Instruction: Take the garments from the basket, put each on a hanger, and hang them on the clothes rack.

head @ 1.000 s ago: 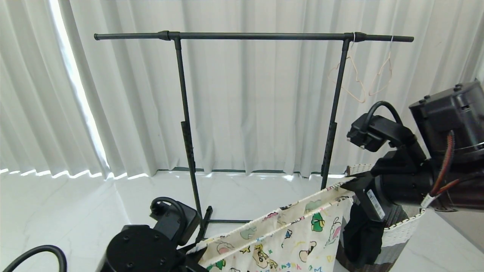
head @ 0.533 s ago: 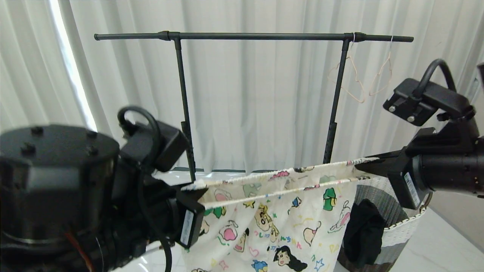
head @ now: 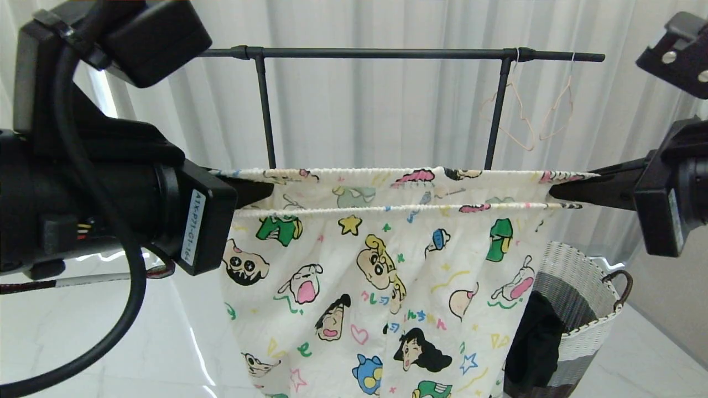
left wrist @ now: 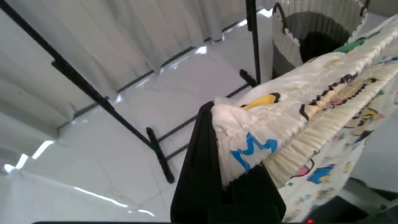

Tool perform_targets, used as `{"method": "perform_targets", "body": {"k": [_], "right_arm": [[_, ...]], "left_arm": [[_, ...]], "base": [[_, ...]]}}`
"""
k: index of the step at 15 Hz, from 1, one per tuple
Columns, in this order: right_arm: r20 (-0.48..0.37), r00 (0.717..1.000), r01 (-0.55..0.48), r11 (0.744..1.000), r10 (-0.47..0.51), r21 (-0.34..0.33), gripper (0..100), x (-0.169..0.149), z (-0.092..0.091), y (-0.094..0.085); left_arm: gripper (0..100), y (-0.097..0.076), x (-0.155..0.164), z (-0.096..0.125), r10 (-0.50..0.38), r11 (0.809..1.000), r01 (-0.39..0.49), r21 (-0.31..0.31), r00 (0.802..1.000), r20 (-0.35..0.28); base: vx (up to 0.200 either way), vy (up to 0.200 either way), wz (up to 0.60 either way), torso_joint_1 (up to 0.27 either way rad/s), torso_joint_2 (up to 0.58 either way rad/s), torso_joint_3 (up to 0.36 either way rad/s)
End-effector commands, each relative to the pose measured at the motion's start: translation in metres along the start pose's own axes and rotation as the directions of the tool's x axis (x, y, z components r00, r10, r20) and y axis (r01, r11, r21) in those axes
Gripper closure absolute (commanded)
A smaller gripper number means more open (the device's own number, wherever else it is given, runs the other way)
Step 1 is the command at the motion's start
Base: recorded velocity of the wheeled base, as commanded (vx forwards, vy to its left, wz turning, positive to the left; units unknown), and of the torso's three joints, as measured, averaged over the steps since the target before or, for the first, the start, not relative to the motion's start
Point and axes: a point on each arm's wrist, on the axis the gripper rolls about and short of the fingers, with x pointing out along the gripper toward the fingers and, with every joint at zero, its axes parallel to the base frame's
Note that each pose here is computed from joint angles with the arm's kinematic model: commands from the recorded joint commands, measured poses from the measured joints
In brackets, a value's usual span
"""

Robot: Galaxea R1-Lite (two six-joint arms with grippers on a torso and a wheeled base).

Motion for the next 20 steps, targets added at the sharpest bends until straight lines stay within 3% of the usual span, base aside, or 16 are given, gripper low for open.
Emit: {"method": "perform_targets", "body": {"k": [1,3,5,7,11,12,14,15,16,20], "right_arm": [[0.006,1.000,-0.025,1.000,0.025,-0.008,100,-0.022,-0.005,0.001],[-0.015,0.989,-0.145,0.988,0.144,-0.045,100,-0.048,-0.015,0.010],[-0.041,0.973,-0.229,0.969,0.227,-0.087,100,-0.062,-0.021,0.019],[-0.056,0.958,-0.287,0.951,0.282,-0.117,100,-0.065,-0.023,0.026],[-0.043,0.964,-0.264,0.959,0.261,-0.100,100,-0.050,-0.015,0.029],[0.044,0.977,-0.208,0.977,0.210,-0.051,100,-0.032,0.000,0.026],[0.089,0.980,-0.177,0.984,0.180,-0.032,100,-0.016,0.012,0.025],[0.102,0.979,-0.174,0.984,0.176,-0.027,100,-0.003,0.026,0.026],[0.105,0.979,-0.175,0.984,0.177,-0.027,100,0.001,0.030,0.027],[0.144,0.970,-0.193,0.981,0.195,-0.028,100,0.024,0.058,0.032]], "left_arm": [[100,-0.001,0.000,0.001,-0.001,0.999,0.000,0.032,1.000,0.029],[100,-0.006,0.020,0.019,0.007,0.999,-0.014,0.040,0.988,0.155],[100,-0.010,0.036,0.031,0.004,0.999,-0.013,0.038,0.974,0.224],[100,-0.010,0.041,0.041,-0.002,1.000,-0.006,0.031,0.967,0.255],[100,-0.006,0.032,0.039,0.010,1.000,-0.017,0.025,0.965,0.261],[100,-0.002,0.014,0.033,0.001,0.999,-0.009,0.035,0.972,0.237],[100,0.000,-0.012,0.020,-0.033,0.998,0.022,0.065,0.984,0.178],[100,-0.003,-0.038,0.005,-0.097,0.991,0.084,0.101,0.988,0.123],[100,-0.005,-0.043,0.001,-0.119,0.988,0.106,0.113,0.987,0.109],[100,-0.041,-0.064,-0.016,-0.363,0.928,0.354,0.119,0.930,0.061]], "base": [[0.000,0.000,0.00,0.000,0.00,0.000],[0.000,0.000,0.00,0.000,0.00,0.000],[0.000,0.000,0.00,0.000,0.00,0.000],[0.000,0.000,0.00,0.000,0.00,0.000],[0.000,0.000,0.00,0.000,0.00,0.000],[0.000,0.000,0.00,0.000,0.00,0.000],[0.000,0.000,0.00,0.000,0.00,0.000],[0.000,0.000,0.00,0.000,0.00,0.000],[0.000,0.000,0.00,0.000,0.00,0.000],[0.000,0.000,0.00,0.000,0.00,0.000]]}}
